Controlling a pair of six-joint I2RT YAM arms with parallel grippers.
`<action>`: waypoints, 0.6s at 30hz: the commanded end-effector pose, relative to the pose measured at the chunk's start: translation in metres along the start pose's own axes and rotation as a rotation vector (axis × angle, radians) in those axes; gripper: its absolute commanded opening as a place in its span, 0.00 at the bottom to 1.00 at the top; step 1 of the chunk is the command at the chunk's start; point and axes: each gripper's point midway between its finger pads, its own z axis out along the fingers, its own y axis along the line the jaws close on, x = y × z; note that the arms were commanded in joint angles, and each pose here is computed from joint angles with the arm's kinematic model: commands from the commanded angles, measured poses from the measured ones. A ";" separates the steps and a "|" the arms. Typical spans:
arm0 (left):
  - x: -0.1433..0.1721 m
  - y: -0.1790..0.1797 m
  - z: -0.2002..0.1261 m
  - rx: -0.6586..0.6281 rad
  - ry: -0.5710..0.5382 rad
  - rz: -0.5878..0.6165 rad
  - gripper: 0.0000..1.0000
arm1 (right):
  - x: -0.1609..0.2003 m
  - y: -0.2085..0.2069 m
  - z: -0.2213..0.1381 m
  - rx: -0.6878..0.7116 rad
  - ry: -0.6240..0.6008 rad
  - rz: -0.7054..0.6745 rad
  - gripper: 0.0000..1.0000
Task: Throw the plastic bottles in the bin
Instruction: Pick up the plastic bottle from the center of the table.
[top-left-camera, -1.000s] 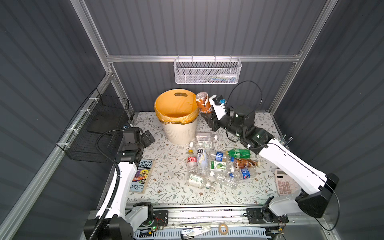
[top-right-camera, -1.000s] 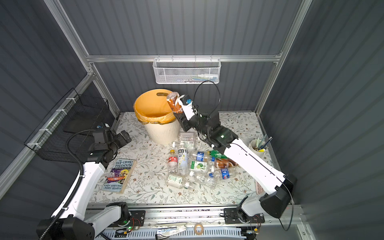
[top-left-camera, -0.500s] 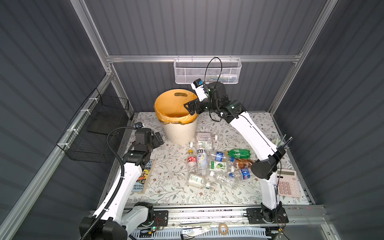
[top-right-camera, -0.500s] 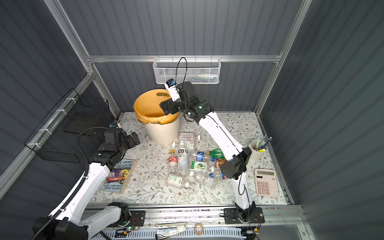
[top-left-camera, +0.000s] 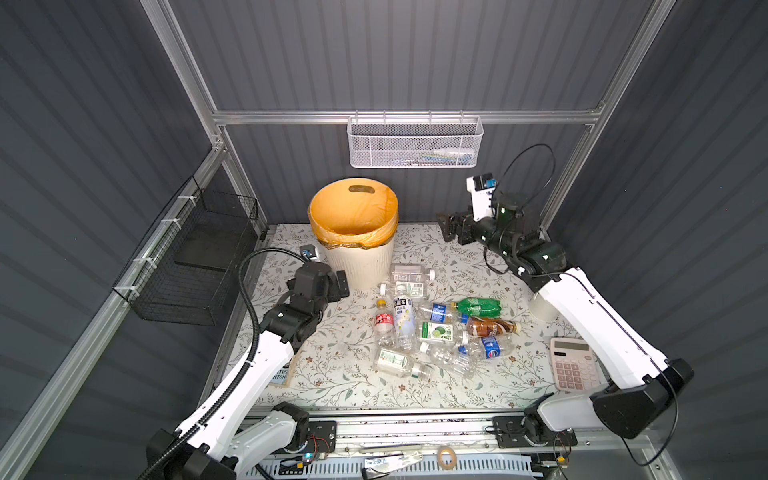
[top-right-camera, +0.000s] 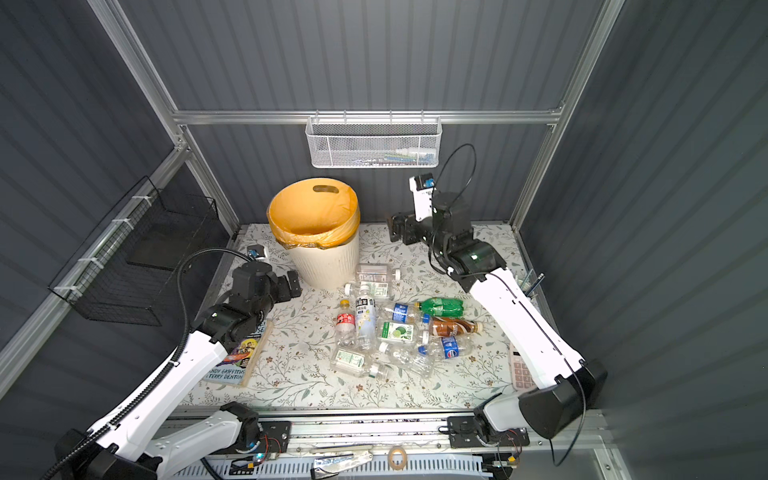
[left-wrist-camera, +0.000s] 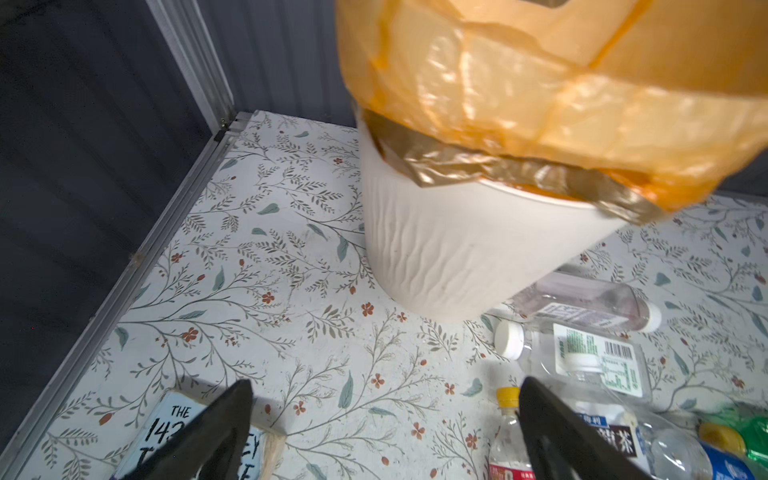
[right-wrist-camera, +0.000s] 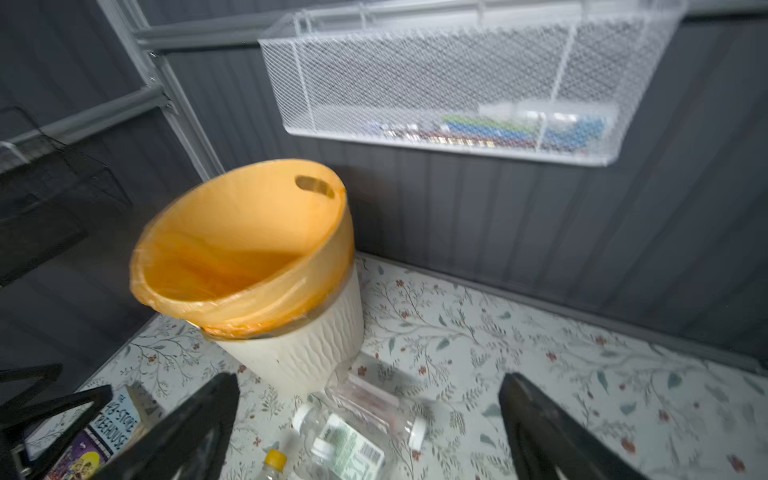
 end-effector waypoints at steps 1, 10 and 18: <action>-0.005 -0.011 -0.003 -0.020 -0.016 0.028 1.00 | 0.028 -0.020 -0.004 0.023 0.013 0.108 0.99; 0.041 -0.097 0.008 0.091 0.112 0.135 1.00 | 0.137 -0.099 -0.037 0.249 0.177 0.322 0.99; 0.105 -0.152 0.010 0.173 0.337 0.217 0.93 | 0.175 -0.134 -0.062 0.356 0.174 0.458 0.99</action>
